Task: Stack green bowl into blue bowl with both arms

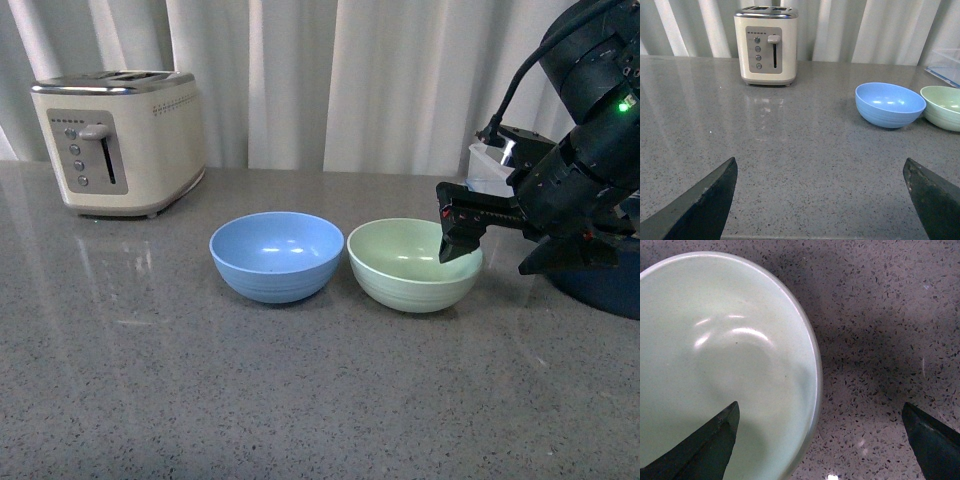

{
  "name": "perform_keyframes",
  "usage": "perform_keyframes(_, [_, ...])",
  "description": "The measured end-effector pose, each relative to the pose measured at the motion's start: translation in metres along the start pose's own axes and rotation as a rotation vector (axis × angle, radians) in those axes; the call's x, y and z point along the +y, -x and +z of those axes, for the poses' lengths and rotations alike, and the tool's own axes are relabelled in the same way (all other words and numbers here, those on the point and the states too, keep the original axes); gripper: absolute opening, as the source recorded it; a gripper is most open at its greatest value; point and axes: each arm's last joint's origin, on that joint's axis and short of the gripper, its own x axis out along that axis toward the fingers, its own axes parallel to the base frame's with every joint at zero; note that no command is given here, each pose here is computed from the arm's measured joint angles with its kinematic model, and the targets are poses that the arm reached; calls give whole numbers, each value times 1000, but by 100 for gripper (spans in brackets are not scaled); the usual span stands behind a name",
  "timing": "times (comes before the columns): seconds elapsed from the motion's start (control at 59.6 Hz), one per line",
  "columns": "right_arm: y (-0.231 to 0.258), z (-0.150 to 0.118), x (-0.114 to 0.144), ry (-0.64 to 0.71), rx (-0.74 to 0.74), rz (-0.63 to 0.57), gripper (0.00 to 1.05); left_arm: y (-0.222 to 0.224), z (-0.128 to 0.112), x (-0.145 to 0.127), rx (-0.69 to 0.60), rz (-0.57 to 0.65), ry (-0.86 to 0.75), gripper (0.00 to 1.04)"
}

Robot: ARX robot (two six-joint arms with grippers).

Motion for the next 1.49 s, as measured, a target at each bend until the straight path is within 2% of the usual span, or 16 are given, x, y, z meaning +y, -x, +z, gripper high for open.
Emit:
perform_keyframes(0.671, [-27, 6, -3, 24, 3, 12, 94, 0, 0, 0, 0, 0, 0, 98])
perform_keyframes(0.839, [-29, 6, -4, 30, -17, 16, 68, 0, 0, 0, 0, 0, 0, 98])
perform_keyframes(1.074, [-33, -6, -6, 25, -4, 33, 18, 0, 0, 0, 0, 0, 0, 98])
perform_keyframes(1.192, [-24, -1, -6, 23, -29, 48, 3, 0, 0, 0, 0, 0, 0, 98])
perform_keyframes(1.494, [-17, 1, -10, 21, -36, 33, 2, 0, 0, 0, 0, 0, 0, 98])
